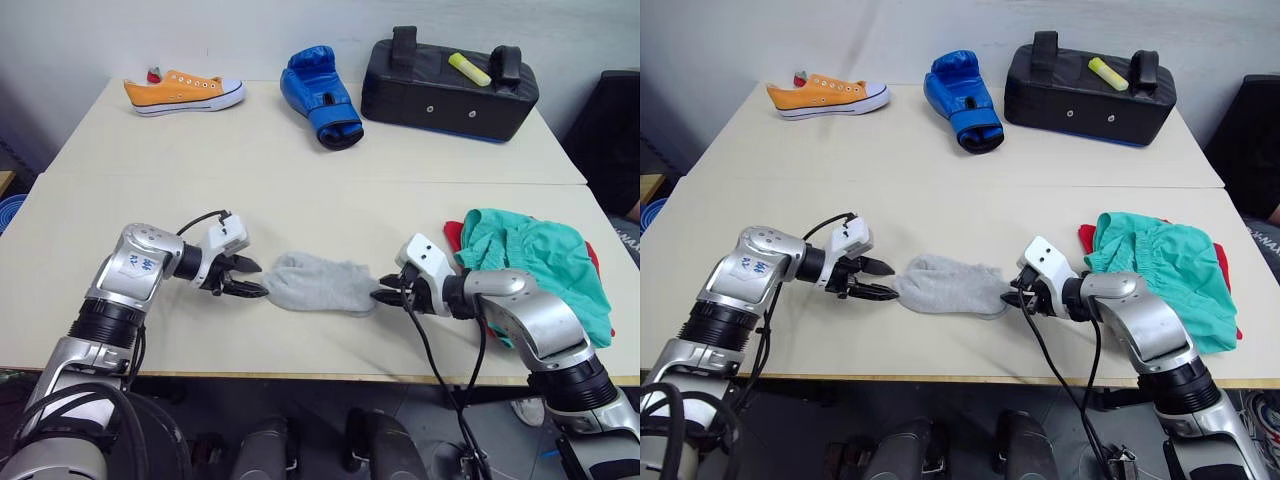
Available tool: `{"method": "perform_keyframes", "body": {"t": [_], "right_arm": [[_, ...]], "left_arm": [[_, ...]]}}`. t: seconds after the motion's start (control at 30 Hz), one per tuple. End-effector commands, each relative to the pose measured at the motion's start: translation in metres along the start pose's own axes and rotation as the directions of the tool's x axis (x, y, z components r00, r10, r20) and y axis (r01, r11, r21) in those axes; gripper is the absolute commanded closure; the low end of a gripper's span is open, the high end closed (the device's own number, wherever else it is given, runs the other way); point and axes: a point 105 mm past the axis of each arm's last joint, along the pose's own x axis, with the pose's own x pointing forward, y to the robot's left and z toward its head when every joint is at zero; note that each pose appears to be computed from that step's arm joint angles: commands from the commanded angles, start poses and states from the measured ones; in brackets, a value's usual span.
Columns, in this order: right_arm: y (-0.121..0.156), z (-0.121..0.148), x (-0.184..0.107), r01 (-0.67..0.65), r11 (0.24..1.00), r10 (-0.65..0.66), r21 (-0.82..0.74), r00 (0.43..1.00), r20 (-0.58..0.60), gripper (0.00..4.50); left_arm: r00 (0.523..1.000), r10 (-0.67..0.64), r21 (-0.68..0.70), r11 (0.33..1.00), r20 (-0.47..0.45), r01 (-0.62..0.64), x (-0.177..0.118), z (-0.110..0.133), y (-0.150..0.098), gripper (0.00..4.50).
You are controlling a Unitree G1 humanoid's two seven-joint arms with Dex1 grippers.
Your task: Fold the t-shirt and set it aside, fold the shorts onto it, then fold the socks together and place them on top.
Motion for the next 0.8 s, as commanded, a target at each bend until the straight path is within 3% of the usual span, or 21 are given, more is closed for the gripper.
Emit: {"method": "perform_keyframes", "body": {"t": [0.03, 0.1, 0.27, 0.6, 0.8], "right_arm": [[-0.003, 0.015, -0.005, 0.022, 1.000, -0.022, 0.002, 0.998, 0.067, 3.89], [-0.002, 0.019, -0.006, 0.024, 1.000, -0.025, 0.012, 0.996, 0.083, 4.50], [-0.001, 0.023, -0.010, 0.029, 1.000, -0.029, 0.008, 0.994, 0.101, 4.50], [0.003, 0.039, -0.025, 0.048, 0.998, -0.040, -0.049, 0.985, 0.167, 4.50], [0.009, 0.034, -0.030, 0.053, 0.998, -0.048, -0.024, 0.984, 0.171, 4.50]], "left_arm": [[0.998, -0.055, -0.005, 0.998, 0.018, 0.055, 0.008, 0.004, -0.007, 2.23], [0.997, -0.073, -0.009, 0.997, 0.025, 0.073, 0.009, 0.005, -0.010, 2.89], [0.996, -0.086, -0.012, 0.996, 0.033, 0.086, 0.009, 0.007, -0.014, 4.48], [0.986, -0.137, 0.027, 0.990, 0.092, 0.135, -0.019, 0.036, -0.032, 4.48], [0.993, -0.108, 0.118, 0.988, 0.054, 0.101, -0.027, 0.055, -0.015, 4.48]]}}
